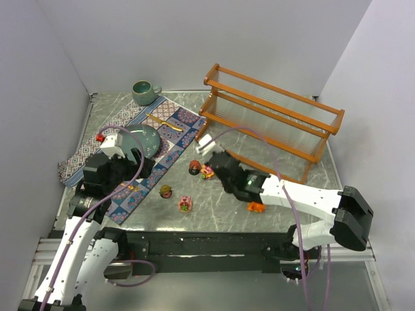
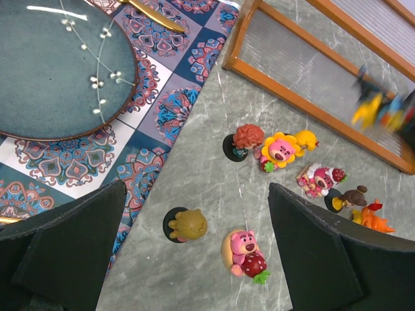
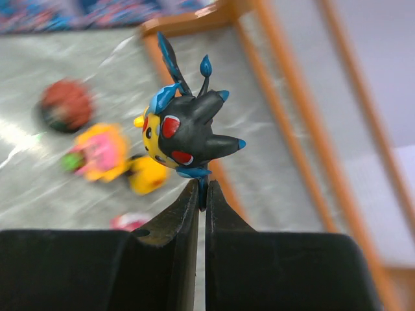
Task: Place and organize the plastic toys onto the shelf
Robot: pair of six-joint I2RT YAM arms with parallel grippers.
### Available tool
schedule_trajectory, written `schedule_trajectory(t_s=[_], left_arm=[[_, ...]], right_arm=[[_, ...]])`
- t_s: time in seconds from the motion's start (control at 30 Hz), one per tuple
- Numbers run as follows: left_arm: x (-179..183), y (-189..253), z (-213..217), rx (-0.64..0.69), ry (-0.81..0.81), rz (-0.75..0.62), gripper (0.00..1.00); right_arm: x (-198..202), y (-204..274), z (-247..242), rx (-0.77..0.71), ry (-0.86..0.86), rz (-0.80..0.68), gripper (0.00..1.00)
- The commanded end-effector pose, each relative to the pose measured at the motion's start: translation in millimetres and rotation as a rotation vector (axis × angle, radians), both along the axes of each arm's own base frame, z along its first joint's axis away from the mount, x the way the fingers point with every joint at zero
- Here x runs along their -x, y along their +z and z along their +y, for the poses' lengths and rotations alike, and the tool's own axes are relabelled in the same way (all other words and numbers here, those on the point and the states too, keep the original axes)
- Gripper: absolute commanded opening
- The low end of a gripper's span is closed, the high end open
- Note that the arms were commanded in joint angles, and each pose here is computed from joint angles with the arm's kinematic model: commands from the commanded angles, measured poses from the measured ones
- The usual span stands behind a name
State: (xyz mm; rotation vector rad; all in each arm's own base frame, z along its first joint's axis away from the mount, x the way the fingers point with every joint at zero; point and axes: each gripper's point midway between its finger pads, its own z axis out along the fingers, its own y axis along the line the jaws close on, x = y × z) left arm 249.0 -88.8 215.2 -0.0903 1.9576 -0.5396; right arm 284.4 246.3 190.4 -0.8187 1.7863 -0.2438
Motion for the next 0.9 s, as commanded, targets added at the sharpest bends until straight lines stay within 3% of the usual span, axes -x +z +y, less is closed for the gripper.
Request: schedule_trajectory(t_s=[0.0,0.4,0.87], left_arm=[[-0.5,23.6,-1.1,0.007,0.001,-0.064,0.97],[-0.7,20.9,-5.5,0.002,-0.017,-0.053,0.97],[-2.4,19.7,-6.0,-0.001,-0.021,-0.045,0.97]], right_arm=[[-33.3,61.6,-15.5,-0.005,-0.046,-0.118,0.0],[-107.4,83.0,-46.9,0.053,-0.104,-0.123,0.0],[-150.5,68.9,-55.6,0.109,-0.113,-0.09,0.0]])
